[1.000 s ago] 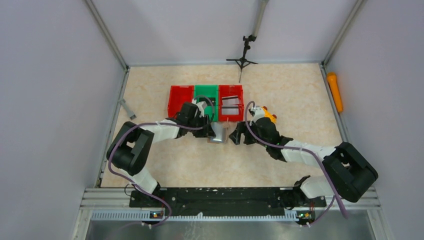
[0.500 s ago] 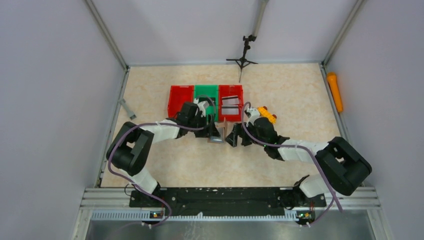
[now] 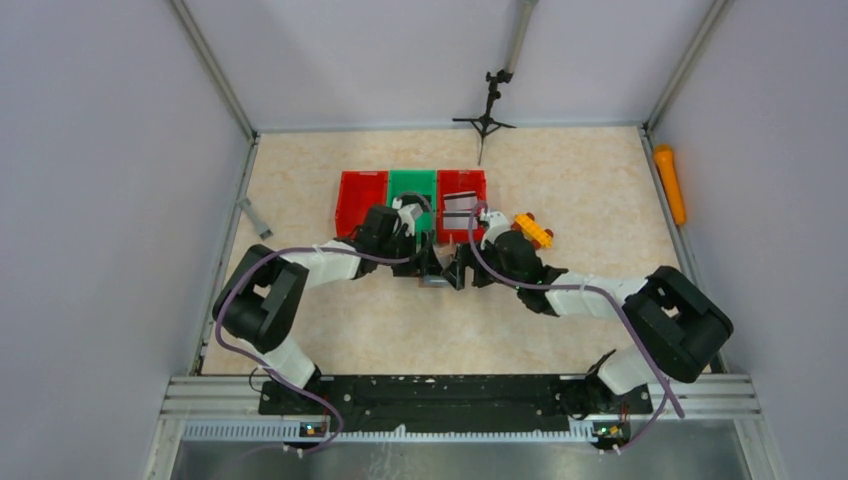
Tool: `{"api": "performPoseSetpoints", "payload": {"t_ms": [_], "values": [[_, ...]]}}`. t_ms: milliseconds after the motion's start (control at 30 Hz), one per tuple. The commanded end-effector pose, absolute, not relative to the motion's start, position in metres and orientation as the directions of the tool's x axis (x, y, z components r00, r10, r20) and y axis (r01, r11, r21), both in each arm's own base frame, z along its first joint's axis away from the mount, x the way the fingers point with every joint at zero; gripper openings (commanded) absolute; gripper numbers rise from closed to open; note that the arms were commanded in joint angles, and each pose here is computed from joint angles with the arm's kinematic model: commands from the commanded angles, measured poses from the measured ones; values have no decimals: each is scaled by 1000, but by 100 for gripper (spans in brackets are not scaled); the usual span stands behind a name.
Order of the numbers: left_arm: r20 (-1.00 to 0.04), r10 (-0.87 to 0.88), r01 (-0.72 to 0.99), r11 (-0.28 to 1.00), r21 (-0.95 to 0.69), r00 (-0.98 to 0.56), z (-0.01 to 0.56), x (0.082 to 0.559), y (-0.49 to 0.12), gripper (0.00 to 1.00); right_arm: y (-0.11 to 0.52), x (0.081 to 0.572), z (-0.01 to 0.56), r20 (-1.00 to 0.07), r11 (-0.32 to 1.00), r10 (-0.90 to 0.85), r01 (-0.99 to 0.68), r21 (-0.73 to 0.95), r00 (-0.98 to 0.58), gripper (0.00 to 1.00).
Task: Take the credit cards out of the card holder
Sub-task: Open the card holder at the center of the board.
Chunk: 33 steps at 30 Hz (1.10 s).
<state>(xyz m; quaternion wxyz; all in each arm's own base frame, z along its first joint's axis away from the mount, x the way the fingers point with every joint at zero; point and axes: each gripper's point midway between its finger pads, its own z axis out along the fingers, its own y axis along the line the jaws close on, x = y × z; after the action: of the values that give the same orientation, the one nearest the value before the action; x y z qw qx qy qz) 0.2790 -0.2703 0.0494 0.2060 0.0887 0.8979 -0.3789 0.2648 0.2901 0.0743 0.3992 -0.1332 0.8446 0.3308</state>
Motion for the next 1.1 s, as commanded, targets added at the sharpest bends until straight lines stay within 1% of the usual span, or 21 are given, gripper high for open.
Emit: {"api": "performPoseSetpoints", "payload": {"t_ms": [0, 67, 167, 333, 367, 400, 467, 600, 733, 767, 800, 867, 967, 1067], "values": [[-475, 30, 373, 664, -648, -879, 60, 279, -279, 70, 295, 287, 91, -805, 779, 65, -474, 411, -590, 79], [-479, 31, 373, 670, -641, -878, 59, 280, -279, 70, 289, 291, 91, -806, 803, 83, -440, 403, -586, 66], [-477, 30, 364, 688, -627, -878, 56, 281, -276, 70, 277, 293, 90, -810, 834, 112, -389, 391, -575, 49], [-476, 33, 356, 711, -607, -879, 53, 283, -273, 69, 273, 295, 86, -806, 849, 102, -371, 376, -583, 29], [-478, 33, 358, 710, -607, -877, 54, 283, -273, 69, 274, 295, 84, -802, 852, 94, -369, 372, -591, 24], [-481, 34, 361, 708, -606, -876, 55, 283, -274, 69, 276, 296, 80, -795, 852, 83, -371, 369, -601, 13], [-484, 35, 365, 704, -609, -874, 57, 282, -274, 69, 282, 295, 76, -786, 843, 58, -392, 369, -616, 1], [-504, 22, 376, 694, -614, -863, 65, 281, -273, 69, 283, 292, 77, -781, 837, 52, -399, 374, -622, 0], [-546, -7, 387, 697, -603, -838, 76, 283, -269, 69, 280, 285, 104, -812, 793, 120, -437, 424, -571, 0], [-539, -41, 363, 695, -620, -842, 80, 283, -268, 69, 279, 282, 110, -819, 781, 130, -451, 432, -559, 0], [-565, -32, 390, 693, -607, -824, 82, 283, -265, 69, 277, 278, 114, -822, 774, 133, -460, 435, -553, 0], [-585, -63, 397, 675, -621, -809, 91, 285, -261, 69, 272, 274, 125, -831, 766, 158, -465, 444, -534, 0], [-589, -122, 416, 595, -688, -799, 109, 281, -257, 70, 271, 267, 146, -833, 736, 199, -482, 475, -516, 0], [-608, -202, 475, 458, -751, -768, 140, 278, -254, 74, 272, 263, 170, -826, 702, 249, -493, 514, -506, 0]]}}
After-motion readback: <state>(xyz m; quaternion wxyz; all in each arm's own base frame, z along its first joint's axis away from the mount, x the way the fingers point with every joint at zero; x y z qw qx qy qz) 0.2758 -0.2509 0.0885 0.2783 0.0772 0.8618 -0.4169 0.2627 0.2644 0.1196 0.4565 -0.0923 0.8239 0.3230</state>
